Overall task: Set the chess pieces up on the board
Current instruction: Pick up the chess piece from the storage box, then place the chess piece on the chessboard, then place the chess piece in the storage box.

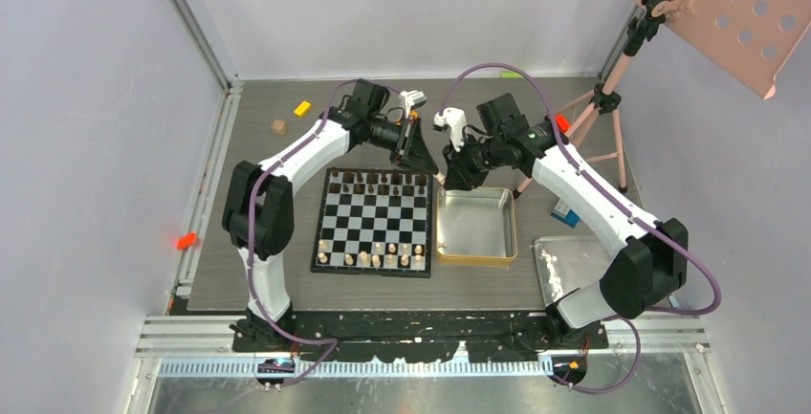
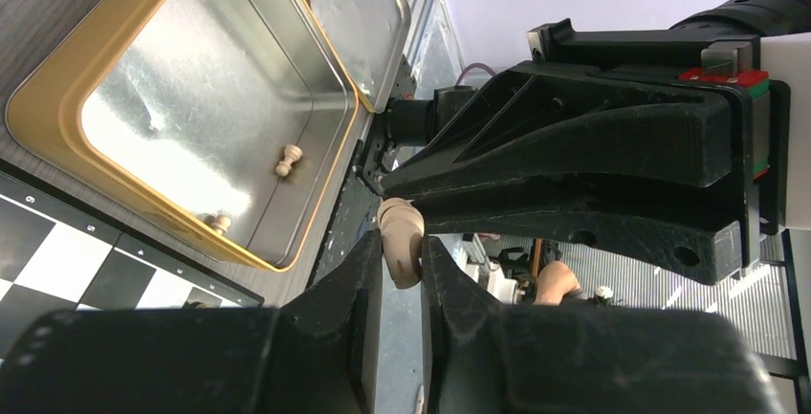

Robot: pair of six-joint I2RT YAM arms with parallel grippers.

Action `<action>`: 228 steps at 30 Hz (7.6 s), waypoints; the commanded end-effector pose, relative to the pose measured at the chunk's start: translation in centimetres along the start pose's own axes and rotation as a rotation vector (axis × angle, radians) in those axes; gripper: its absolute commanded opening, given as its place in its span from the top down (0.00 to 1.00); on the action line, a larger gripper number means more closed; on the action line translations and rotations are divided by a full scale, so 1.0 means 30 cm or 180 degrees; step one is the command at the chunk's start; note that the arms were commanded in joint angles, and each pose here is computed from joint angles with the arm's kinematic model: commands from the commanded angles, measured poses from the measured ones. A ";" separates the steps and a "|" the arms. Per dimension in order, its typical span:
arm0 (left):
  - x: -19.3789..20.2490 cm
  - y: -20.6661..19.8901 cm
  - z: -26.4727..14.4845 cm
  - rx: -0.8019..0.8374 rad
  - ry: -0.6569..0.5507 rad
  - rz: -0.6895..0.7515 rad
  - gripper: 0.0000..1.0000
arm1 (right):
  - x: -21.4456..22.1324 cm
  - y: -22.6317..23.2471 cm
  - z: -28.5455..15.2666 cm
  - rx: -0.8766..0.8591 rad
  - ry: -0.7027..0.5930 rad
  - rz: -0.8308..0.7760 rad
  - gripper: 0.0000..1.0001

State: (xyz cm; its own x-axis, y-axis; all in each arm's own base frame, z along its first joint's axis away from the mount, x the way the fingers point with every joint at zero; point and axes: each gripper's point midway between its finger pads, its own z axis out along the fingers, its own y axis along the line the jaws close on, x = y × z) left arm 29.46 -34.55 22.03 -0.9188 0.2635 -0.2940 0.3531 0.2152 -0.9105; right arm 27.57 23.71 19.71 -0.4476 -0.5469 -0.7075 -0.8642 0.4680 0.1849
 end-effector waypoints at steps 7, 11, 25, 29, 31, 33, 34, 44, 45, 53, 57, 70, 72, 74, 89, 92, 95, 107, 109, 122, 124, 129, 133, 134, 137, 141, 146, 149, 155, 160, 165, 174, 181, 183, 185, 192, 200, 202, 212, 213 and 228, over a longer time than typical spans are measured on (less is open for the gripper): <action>0.015 -0.089 -0.075 -0.0020 -0.0030 0.0551 1.00 | 0.021 -0.015 -0.027 0.0197 0.0029 -0.0135 0.99; 0.041 -0.081 -0.133 -0.0225 -0.0053 0.0801 1.00 | 0.055 -0.018 -0.044 0.0265 0.0087 -0.0121 0.99; 0.326 0.081 -0.408 -0.1955 0.0369 0.2115 1.00 | 0.174 -0.067 -0.053 0.0365 0.0208 0.0121 0.99; 0.423 0.133 -0.467 -0.2260 0.0490 0.2233 1.00 | 0.197 -0.086 -0.045 0.0366 0.0207 0.0240 0.99; 0.457 0.156 -0.486 -0.2367 0.0527 0.2295 1.00 | 0.206 -0.097 -0.038 0.0375 0.0223 0.0292 0.99; 0.486 0.182 -0.504 -0.2485 0.0544 0.2306 1.00 | 0.209 -0.106 -0.033 0.0393 0.0243 0.0318 0.99; 0.501 0.199 -0.509 -0.2530 0.0564 0.2301 1.00 | 0.213 -0.110 -0.030 0.0401 0.0261 0.0321 0.99; 0.580 0.334 -0.554 -0.2884 0.0779 0.2337 1.00 | 0.243 -0.142 -0.021 0.0539 0.0347 0.0296 0.99; 0.588 0.342 -0.554 -0.2879 0.0801 0.2347 1.00 | 0.245 -0.143 -0.019 0.0535 0.0358 0.0300 0.99; 0.624 0.391 -0.545 -0.2851 0.0839 0.2410 1.00 | 0.258 -0.140 -0.009 0.0498 0.0392 0.0317 0.99; 0.645 0.417 -0.530 -0.2799 0.0870 0.2392 1.00 | 0.261 -0.139 -0.003 0.0468 0.0415 0.0323 0.99; 0.664 0.490 -0.501 -0.2742 0.0965 0.2366 1.00 | 0.272 -0.136 0.002 0.0431 0.0462 0.0338 0.99; 0.673 0.504 -0.497 -0.2728 0.1000 0.2335 1.00 | 0.274 -0.136 0.005 0.0422 0.0470 0.0337 0.99; 0.682 0.515 -0.496 -0.2726 0.1029 0.2312 1.00 | 0.275 -0.136 0.005 0.0421 0.0472 0.0331 0.99; 0.692 0.521 -0.484 -0.2656 0.1073 0.2307 1.00 | 0.286 -0.136 0.014 0.0389 0.0520 0.0345 0.99; 0.696 0.519 -0.480 -0.2637 0.1090 0.2310 0.99 | 0.287 -0.138 0.016 0.0390 0.0525 0.0347 0.99; 0.696 0.519 -0.477 -0.2627 0.1106 0.2315 0.98 | 0.289 -0.136 0.018 0.0372 0.0536 0.0353 0.99; 0.698 0.527 -0.465 -0.2625 0.1173 0.2326 0.89 | 0.294 -0.135 0.020 0.0361 0.0557 0.0354 0.99; 0.698 0.527 -0.466 -0.2632 0.1171 0.2326 0.88 | 0.296 -0.135 0.020 0.0359 0.0566 0.0357 0.99; 0.694 0.487 -0.517 -0.2815 0.1147 0.2482 0.69 | 0.303 -0.135 0.021 0.0353 0.0597 0.0371 0.99; 0.690 0.475 -0.524 -0.2835 0.1128 0.2515 0.65 | 0.308 -0.135 0.021 0.0351 0.0628 0.0371 0.99; 0.695 0.467 -0.515 -0.2775 0.1118 0.2509 0.62 | 0.309 -0.134 0.018 0.0354 0.0643 0.0378 0.99; 0.705 0.482 -0.505 -0.2727 0.1159 0.2458 0.61 | 0.314 -0.133 0.017 0.0350 0.0661 0.0384 0.99; 0.709 0.490 -0.504 -0.2729 0.1178 0.2437 0.61 | 0.313 -0.133 0.016 0.0351 0.0658 0.0384 0.99; 0.716 0.507 -0.499 -0.2721 0.1216 0.2411 0.61 | 0.314 -0.132 0.019 0.0342 0.0664 0.0386 0.99; 0.717 0.512 -0.490 -0.2690 0.1217 0.2382 0.65 | 0.319 -0.131 0.020 0.0338 0.0678 0.0398 0.99; 0.723 0.503 -0.479 -0.2610 0.1206 0.2350 0.77 | 0.323 -0.130 0.023 0.0324 0.0691 0.0399 0.99; 0.727 0.502 -0.476 -0.2584 0.1218 0.2335 0.82 | 0.324 -0.131 0.025 0.0316 0.0697 0.0402 0.99; 0.723 0.503 -0.476 -0.2598 0.1218 0.2322 0.83 | 0.327 -0.128 0.025 0.0305 0.0708 0.0406 0.99; 0.713 0.503 -0.476 -0.2618 0.1173 0.2331 0.78 | 0.329 -0.127 0.027 0.0290 0.0719 0.0407 0.99; 0.709 0.500 -0.479 -0.2640 0.1159 0.2332 0.68 | 0.346 -0.123 0.025 0.0264 0.0813 0.0429 0.99; 0.620 0.403 -0.526 -0.2859 0.0817 0.2604 0.52 | 0.423 -0.136 -0.040 0.0340 0.1554 0.0208 0.99; 0.526 0.301 -0.586 -0.3130 0.0400 0.2864 0.35 | 0.529 -0.127 -0.090 0.0345 0.2757 -0.0180 0.99; 0.511 0.280 -0.589 -0.3128 0.0335 0.2867 0.34 | 0.548 -0.143 -0.100 0.0396 0.3108 -0.0332 0.99; 0.494 0.259 -0.591 -0.3130 0.0248 0.2892 0.33 | 0.557 -0.155 -0.101 0.0410 0.3417 -0.0479 0.99; 0.463 0.228 -0.612 -0.3229 0.0097 0.2960 0.31 | 0.555 -0.164 -0.076 0.0418 0.4144 -0.0877 0.86; 0.458 0.227 -0.598 -0.3155 0.0089 0.2980 0.30 | 0.498 -0.158 -0.058 0.0476 0.3937 -0.0887 0.53; 0.454 0.224 -0.590 -0.3111 0.0091 0.2990 0.30 | 0.484 -0.147 -0.057 0.0472 0.3811 -0.0868 0.48; 0.379 0.171 -0.504 -0.2675 0.0096 0.3074 0.27 | 0.382 -0.133 -0.089 0.0591 0.2485 -0.0244 0.46; 0.362 0.162 -0.489 -0.2620 0.0094 0.3087 0.27 | 0.369 -0.132 -0.094 0.0568 0.2225 -0.0088 0.45; 0.148 0.193 -0.363 -0.2373 0.0237 0.2768 0.26 | 0.424 -0.234 -0.014 0.0940 0.1086 0.0515 0.40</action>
State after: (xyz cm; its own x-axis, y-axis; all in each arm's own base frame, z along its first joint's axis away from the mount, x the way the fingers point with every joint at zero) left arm 27.76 -20.18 17.56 -0.2955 0.6771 -0.6739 0.9048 0.4248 0.0301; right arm 25.16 11.82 8.98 -0.6688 -0.7022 -0.2443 -0.7319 0.6796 0.0502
